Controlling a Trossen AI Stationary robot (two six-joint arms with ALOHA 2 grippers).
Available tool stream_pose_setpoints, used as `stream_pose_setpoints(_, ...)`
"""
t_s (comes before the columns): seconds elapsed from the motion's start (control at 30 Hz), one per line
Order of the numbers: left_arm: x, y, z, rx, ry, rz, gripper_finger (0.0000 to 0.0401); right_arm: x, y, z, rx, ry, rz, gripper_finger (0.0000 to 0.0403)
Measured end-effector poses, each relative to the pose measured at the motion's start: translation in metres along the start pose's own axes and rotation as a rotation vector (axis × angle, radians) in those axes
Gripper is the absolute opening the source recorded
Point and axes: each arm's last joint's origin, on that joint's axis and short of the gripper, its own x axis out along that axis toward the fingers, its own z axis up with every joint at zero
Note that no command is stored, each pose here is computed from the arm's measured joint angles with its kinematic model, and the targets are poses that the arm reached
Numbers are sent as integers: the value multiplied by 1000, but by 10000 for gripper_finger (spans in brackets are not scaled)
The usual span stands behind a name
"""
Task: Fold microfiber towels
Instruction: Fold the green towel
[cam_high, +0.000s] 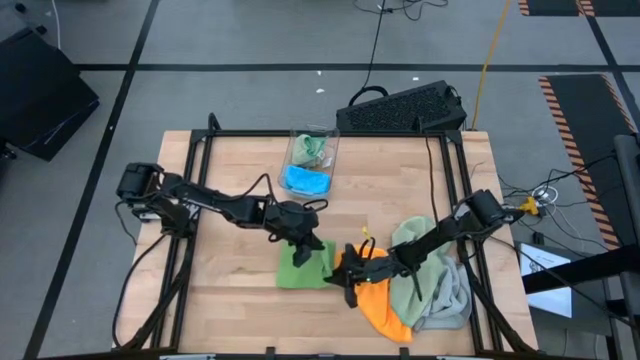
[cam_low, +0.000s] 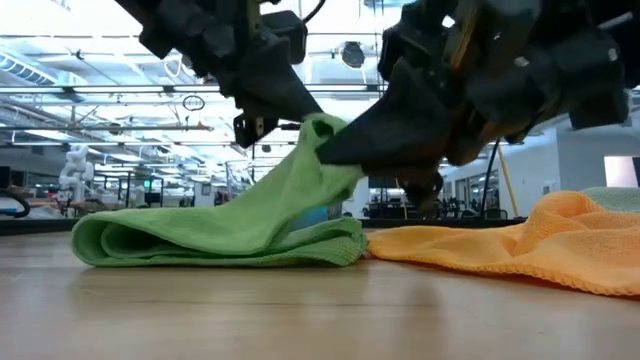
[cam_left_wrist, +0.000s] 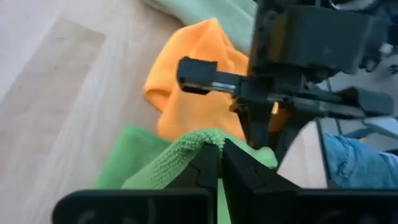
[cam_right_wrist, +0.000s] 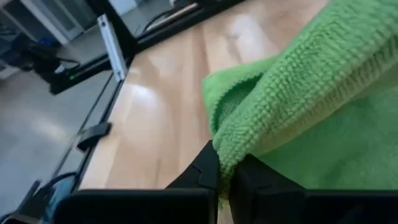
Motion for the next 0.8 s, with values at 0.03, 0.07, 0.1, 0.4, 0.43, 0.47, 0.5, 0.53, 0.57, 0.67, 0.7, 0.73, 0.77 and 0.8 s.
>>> stream_pose_setpoints(0.03,4,2,-1,-7,-2,3,16,1,-1,0,1,0,-6,9)
stream_pose_setpoints(0.07,6,4,-1,-14,-5,6,18,1,-3,0,6,0,-11,13)
stream_pose_setpoints(0.1,7,5,-2,-15,7,14,18,2,-4,-1,14,1,-17,19)
stream_pose_setpoints(0.4,15,9,-3,52,-28,63,42,0,-18,-3,28,87,-136,109)
stream_pose_setpoints(0.43,14,8,-3,54,-32,62,55,-2,-18,-1,17,94,-160,122)
stream_pose_setpoints(0.47,13,8,-2,57,-36,60,69,-5,-18,1,0,106,-184,134)
stream_pose_setpoints(0.5,12,7,-1,62,-40,58,84,-7,-18,3,-12,116,-192,146)
stream_pose_setpoints(0.53,12,6,0,69,-50,53,99,-9,-17,5,-26,128,-196,156)
stream_pose_setpoints(0.57,11,6,0,71,-54,51,114,-12,-17,7,-43,150,-205,165)
stream_pose_setpoints(0.67,11,8,-1,66,-28,49,152,-19,-16,11,-68,227,-190,185)
stream_pose_setpoints(0.7,11,8,-2,65,-21,39,161,-21,-15,12,-70,254,-166,189)
stream_pose_setpoints(0.73,11,8,-2,66,-17,31,169,-22,-13,12,-69,272,-138,191)
stream_pose_setpoints(0.77,11,8,-2,69,-13,32,175,-22,-12,12,-64,285,-106,191)
stream_pose_setpoints(0.8,11,8,-3,69,-2,36,180,-22,-11,12,-61,297,-82,191)
